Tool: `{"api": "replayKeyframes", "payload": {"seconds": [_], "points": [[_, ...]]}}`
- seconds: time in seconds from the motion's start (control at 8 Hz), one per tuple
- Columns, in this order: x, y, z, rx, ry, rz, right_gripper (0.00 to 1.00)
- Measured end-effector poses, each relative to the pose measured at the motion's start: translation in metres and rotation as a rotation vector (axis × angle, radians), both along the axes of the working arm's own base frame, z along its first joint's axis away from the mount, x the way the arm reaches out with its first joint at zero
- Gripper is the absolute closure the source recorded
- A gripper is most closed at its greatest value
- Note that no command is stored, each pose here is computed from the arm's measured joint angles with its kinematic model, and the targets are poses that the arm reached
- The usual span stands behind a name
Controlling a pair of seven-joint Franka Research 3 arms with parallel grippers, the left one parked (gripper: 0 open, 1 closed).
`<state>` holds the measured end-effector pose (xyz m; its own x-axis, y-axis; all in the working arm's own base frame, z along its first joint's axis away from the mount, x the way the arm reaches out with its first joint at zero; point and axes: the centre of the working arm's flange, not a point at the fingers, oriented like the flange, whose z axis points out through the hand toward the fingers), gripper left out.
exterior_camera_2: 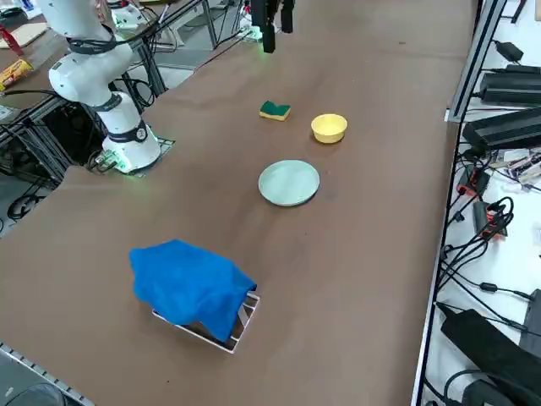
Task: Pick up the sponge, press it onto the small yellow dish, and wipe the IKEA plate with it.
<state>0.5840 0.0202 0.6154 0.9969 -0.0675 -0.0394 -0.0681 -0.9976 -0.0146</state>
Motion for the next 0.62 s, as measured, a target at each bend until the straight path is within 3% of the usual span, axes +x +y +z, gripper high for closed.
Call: {"api": "replayKeyframes", "payload": {"seconds": [0.62], "points": [[0.0001, -0.0014, 0.0000, 0.000, 0.000, -0.002, 0.00]]}}
